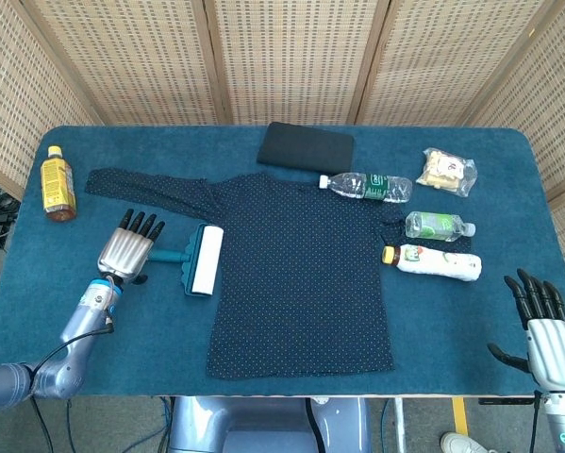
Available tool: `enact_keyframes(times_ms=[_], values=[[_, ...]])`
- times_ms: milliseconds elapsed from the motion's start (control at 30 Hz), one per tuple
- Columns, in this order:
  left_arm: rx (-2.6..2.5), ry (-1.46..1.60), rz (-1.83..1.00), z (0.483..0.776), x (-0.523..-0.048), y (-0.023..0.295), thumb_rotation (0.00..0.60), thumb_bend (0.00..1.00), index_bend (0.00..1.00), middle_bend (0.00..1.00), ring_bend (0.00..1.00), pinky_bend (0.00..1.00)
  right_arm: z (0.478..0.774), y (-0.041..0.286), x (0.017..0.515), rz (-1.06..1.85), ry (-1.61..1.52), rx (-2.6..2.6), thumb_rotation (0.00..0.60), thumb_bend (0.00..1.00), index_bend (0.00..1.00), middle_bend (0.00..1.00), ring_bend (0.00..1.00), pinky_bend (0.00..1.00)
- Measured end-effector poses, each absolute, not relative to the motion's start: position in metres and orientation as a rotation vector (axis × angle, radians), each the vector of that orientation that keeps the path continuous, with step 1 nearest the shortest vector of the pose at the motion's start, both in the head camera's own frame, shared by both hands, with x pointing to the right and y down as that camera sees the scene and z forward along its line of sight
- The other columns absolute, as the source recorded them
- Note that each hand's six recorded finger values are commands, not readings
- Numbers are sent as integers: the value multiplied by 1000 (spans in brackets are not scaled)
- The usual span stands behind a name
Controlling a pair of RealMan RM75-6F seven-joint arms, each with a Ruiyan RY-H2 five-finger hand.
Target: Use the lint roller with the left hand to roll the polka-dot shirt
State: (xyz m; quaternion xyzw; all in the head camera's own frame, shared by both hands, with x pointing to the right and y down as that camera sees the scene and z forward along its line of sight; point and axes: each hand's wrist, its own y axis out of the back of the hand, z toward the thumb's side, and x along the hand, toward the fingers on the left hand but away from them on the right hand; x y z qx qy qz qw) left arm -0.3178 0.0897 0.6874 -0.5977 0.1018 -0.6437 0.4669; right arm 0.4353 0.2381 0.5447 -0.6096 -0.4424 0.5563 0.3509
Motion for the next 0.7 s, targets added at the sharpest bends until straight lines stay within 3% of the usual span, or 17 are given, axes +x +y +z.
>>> enact_keyframes(times_ms=[367, 700], values=[[-1589, 605, -1515, 651, -340, 112, 600, 188, 0, 0, 0, 0, 545, 238, 435, 1441, -1137, -1578, 600, 81, 4, 0, 0, 0], [-1624, 921, -1436, 608, -397, 188, 600, 175, 0, 0, 0, 0, 544, 238, 431, 1434, -1114, -1568, 600, 80, 0, 0, 0, 0]])
